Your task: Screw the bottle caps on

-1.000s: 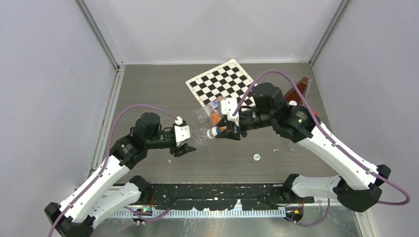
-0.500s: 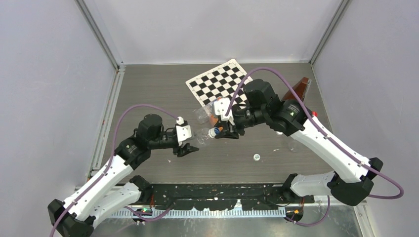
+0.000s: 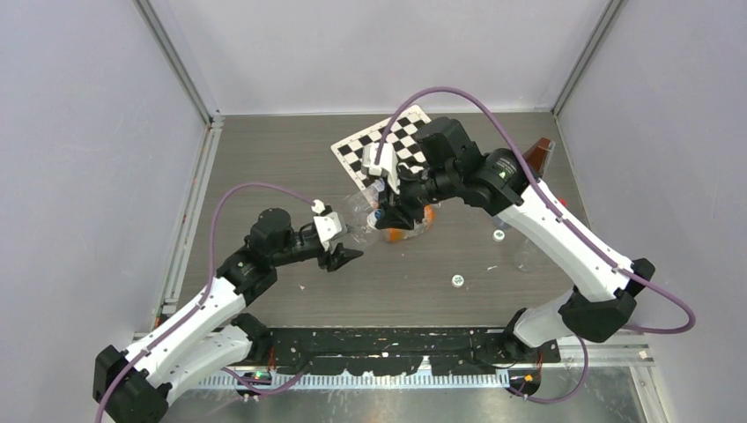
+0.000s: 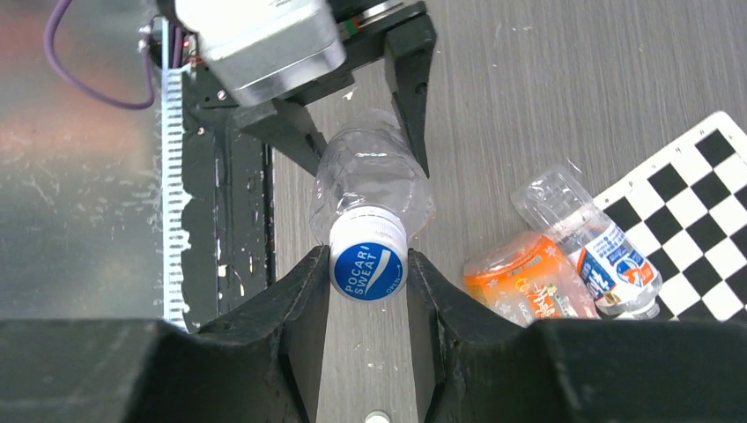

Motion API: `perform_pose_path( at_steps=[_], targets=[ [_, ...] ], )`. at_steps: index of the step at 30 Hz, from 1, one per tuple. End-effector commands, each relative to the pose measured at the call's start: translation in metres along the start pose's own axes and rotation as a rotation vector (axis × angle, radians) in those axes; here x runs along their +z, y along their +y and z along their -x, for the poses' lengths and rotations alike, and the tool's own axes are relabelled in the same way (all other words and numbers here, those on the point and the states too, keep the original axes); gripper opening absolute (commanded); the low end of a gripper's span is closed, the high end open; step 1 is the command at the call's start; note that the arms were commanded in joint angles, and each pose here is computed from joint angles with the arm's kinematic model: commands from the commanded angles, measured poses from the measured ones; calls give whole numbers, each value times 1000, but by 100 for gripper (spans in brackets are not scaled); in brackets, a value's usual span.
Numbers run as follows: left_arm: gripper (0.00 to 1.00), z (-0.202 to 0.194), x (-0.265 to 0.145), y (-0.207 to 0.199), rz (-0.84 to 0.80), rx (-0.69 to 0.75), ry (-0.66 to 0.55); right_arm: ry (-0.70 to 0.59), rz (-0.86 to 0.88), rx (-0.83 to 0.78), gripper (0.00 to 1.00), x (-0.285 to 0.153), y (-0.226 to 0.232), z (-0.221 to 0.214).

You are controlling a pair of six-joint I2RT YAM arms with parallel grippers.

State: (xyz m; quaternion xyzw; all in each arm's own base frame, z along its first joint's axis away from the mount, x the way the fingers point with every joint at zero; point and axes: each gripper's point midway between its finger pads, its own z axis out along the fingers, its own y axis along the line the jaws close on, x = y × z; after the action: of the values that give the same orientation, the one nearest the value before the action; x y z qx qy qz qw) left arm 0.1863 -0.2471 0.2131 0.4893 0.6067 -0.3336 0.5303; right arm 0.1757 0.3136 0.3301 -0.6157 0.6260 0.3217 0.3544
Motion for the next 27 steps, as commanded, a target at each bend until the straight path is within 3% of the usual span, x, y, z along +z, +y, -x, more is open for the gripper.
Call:
perform_pose_path(
  at_steps=[1,9,18,23,25,27],
  targets=[
    [0,88,-4,35,167,114,-293,121,-51,243,1,18,-7,-20],
    [0,108,2,56,335,113,-384,181,-212,579,1,38,-31,-28],
    [0,122,14,51,457,277,-456,223,-331,994,1,53,-33,-38],
    [0,124,23,55,558,312,-455,269,-485,1180,1,53,-41,-57],
    [0,123,28,52,576,312,-463,262,-539,1217,2,53,-47,-60],
    [0,119,31,51,592,288,-459,230,-586,1229,11,49,-53,-59]
  ],
)
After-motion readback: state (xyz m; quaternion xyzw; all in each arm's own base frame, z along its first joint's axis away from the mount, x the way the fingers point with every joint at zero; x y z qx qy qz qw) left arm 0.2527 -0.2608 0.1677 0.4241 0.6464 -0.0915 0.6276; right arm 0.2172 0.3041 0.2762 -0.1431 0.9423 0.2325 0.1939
